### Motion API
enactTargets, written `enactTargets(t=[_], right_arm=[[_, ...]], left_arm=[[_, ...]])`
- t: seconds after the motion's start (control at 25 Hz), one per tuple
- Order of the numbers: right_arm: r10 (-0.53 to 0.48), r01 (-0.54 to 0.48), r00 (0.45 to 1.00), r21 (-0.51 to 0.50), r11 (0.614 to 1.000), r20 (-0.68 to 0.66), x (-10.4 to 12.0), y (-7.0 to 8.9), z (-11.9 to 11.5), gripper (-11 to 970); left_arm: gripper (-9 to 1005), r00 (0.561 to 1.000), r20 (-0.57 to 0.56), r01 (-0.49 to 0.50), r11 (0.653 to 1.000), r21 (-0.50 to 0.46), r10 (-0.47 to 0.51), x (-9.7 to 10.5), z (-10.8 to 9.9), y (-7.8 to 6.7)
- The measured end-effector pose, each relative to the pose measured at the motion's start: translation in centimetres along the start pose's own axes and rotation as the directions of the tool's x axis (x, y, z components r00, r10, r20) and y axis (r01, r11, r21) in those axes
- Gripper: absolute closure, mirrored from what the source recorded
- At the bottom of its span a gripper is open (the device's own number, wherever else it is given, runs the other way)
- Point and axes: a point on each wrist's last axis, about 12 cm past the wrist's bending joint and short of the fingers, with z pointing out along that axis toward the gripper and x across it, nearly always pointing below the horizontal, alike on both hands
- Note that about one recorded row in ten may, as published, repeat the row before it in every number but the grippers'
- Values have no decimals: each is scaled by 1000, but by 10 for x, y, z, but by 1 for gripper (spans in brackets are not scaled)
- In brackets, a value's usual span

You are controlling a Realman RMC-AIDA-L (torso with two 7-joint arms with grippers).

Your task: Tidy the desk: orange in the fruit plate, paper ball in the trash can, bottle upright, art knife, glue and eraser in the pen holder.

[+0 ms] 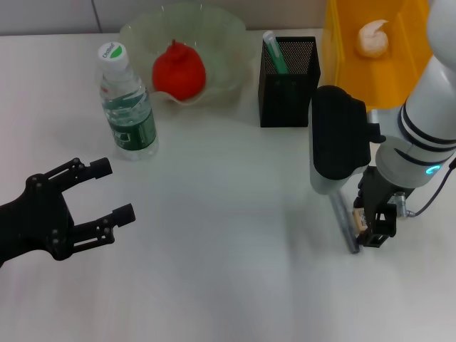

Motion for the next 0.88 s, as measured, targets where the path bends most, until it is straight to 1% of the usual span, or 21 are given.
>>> enactTargets(t=[0.32,0.52,0.56,0.6,0.64,0.68,0.76,0.8,0.84,0.88], right_arm=[[9,-9,1000,0,1000,-4,0,0,1,366],[17,-17,1000,16,1000,6,-1,0,-5,553],[16,-16,1000,23,1000,12,-1,0,-8,552],[15,-15,1000,44,999,21,-2,-1,-17,550],[15,-15,1000,44,999,21,-2,-1,-17,549],[15,-17,1000,61,998,28,-3,-1,-23,547],[26,-31,999,117,993,48,-1,-4,-38,545],[41,-54,996,177,983,80,1,-5,-52,543],[41,-54,996,177,983,80,1,-5,-52,542],[51,-73,993,213,974,106,2,-6,-61,540]], left_arm=[[147,1000,0,6,1000,0,-6,0,0,0],[147,1000,-1,8,1000,-2,-8,1,-1,-1],[147,1000,-1,8,1000,-2,-8,1,-1,-1],[147,1000,-1,8,1000,-2,-8,1,-1,-1],[147,1000,-1,8,1000,-2,-8,1,-1,-1],[147,1000,-1,8,1000,-2,-8,1,-1,-1],[147,1000,-1,8,1000,-2,-8,1,-1,-1],[147,1000,-1,8,1000,-2,-8,1,-1,-1],[147,1000,0,8,1000,-2,-8,1,-1,-1],[147,1000,0,8,1000,-2,-8,1,-1,-1]])
